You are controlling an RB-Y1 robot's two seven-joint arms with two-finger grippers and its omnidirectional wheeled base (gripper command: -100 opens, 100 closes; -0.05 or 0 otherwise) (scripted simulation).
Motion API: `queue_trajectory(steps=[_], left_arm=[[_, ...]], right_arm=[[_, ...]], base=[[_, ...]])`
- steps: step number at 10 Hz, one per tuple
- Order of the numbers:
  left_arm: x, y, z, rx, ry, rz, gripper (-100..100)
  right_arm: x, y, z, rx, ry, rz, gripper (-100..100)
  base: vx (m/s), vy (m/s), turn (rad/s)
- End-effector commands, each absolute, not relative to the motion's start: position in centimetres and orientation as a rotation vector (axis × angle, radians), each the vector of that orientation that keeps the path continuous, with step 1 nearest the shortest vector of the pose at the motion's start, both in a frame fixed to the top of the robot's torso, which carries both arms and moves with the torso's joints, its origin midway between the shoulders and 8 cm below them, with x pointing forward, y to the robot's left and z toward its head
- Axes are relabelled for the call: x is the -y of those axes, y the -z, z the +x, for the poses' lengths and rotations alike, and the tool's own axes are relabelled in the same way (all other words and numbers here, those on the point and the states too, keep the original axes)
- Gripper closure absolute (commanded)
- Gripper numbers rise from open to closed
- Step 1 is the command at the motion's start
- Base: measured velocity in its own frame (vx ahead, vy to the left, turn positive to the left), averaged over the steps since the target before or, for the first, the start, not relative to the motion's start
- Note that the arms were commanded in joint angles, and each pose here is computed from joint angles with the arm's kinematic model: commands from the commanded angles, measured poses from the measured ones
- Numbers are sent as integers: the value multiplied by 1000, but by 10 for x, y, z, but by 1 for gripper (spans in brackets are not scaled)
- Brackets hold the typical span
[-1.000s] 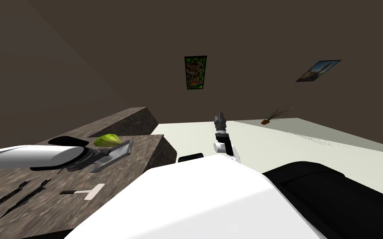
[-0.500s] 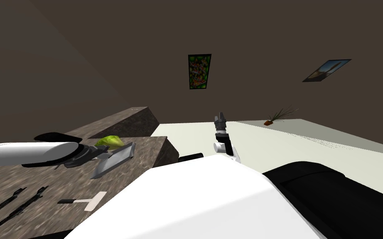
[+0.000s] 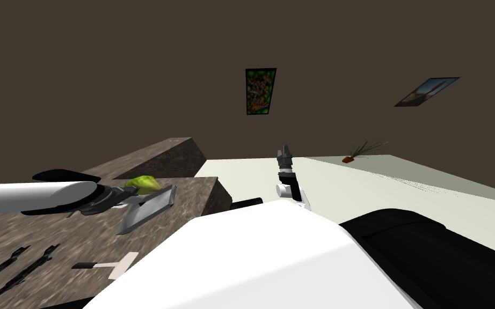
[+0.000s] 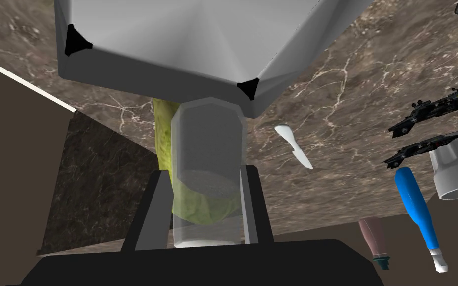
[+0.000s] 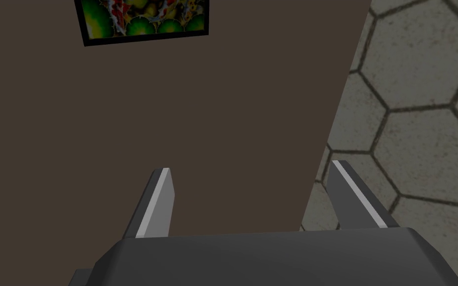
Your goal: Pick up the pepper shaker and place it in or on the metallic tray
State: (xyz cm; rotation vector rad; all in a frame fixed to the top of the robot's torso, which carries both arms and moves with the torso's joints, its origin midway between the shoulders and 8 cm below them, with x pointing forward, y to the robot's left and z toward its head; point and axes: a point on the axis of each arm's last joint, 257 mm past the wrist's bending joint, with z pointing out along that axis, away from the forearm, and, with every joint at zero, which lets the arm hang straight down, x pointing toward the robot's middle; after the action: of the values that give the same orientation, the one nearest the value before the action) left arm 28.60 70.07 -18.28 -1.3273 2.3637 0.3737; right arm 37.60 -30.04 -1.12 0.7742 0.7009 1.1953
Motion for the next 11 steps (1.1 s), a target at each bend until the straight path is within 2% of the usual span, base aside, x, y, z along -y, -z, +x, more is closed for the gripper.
queue_trajectory(steps=[1,5,6,7,11], left_arm=[[-701,183,286,-2364,-374,-1327,-100],[-701,183,286,-2364,-374,-1327,-100],[-701,183,286,-2364,-374,-1327,0],[-695,172,294,-2369,-372,-1317,-100],[-682,151,310,-2381,-368,-1296,-100]], right_arm=[[300,11,376,-701,-1195,774,0],[300,11,376,-701,-1195,774,0],[300,11,376,-701,-1195,774,0],[300,11,376,-701,-1195,774,0],[300,11,376,-701,-1195,774,0]], base=[[3,5,-1],[0,0,0],[0,0,0],[-5,14,62],[-3,17,28]])
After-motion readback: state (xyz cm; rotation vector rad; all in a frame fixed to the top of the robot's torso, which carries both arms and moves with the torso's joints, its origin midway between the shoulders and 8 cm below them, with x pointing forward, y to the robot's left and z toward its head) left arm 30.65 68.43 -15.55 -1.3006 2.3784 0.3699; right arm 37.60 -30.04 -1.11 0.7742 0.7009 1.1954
